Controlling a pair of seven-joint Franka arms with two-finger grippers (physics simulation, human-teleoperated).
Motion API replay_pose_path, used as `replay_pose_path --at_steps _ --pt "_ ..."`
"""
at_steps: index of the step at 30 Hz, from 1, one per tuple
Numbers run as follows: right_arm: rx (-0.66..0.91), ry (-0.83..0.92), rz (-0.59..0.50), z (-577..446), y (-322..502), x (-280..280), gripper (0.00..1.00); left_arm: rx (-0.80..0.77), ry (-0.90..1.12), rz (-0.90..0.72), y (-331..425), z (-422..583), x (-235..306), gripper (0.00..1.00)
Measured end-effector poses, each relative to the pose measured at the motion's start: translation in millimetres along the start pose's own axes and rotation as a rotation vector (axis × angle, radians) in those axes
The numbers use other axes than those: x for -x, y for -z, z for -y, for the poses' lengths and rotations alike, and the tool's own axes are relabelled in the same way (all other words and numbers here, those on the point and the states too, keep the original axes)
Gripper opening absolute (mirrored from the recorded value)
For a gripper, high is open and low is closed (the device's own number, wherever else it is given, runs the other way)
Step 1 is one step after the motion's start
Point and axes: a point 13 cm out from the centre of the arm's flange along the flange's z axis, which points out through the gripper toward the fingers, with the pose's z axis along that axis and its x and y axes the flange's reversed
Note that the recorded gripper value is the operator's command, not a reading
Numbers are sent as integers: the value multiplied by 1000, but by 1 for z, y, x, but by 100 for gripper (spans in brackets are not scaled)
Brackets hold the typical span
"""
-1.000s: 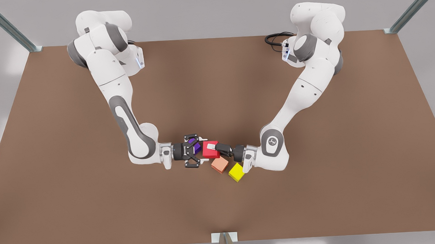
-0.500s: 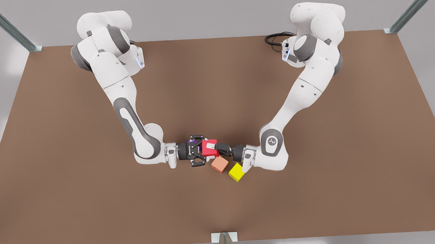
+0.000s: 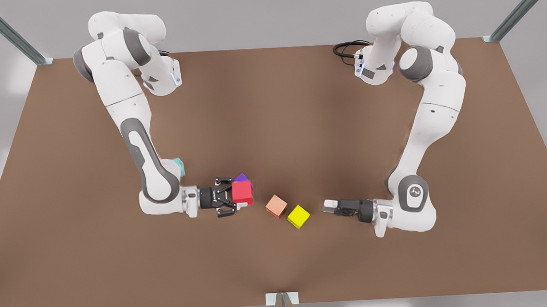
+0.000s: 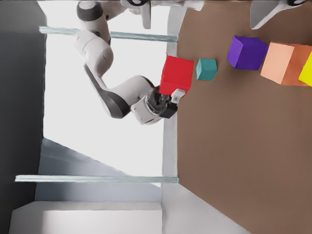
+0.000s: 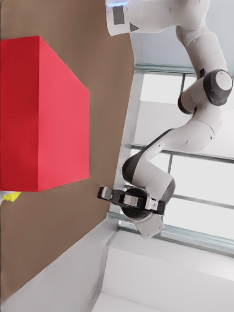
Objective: Pick up red wooden cube and pass to hand red wooden cube and place in blue wooden cube
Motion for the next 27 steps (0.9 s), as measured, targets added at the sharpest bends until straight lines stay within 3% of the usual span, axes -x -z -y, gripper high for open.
replay_pose_path --at_steps 4,7,8,9,11,14,16,19,27 --pt "351 212 -491 -35 126 -31 65 751 -217 -270 144 42 -58 100" --pt "598 265 -842 -69 198 -41 65 1063 -101 -333 234 41 -105 100" --pt "653 255 -933 -86 215 -49 65 1233 15 -424 228 24 -159 100" --pt "691 244 -1012 -102 230 -57 65 1307 72 -434 224 23 -205 100" --pt "726 222 -1132 -128 249 -71 65 1326 99 -361 231 26 -233 100" --pt "693 185 -1246 -156 260 -84 65 1318 85 -291 230 43 -226 100" --pt "634 157 -1295 -169 261 -88 65 1313 12 -314 191 72 -216 100" --pt "517 92 -1332 -179 254 -91 65 1308 -68 -365 131 83 -203 100" --pt "253 -90 -1351 -203 235 -110 66 1303 -49 -312 121 86 -181 100"
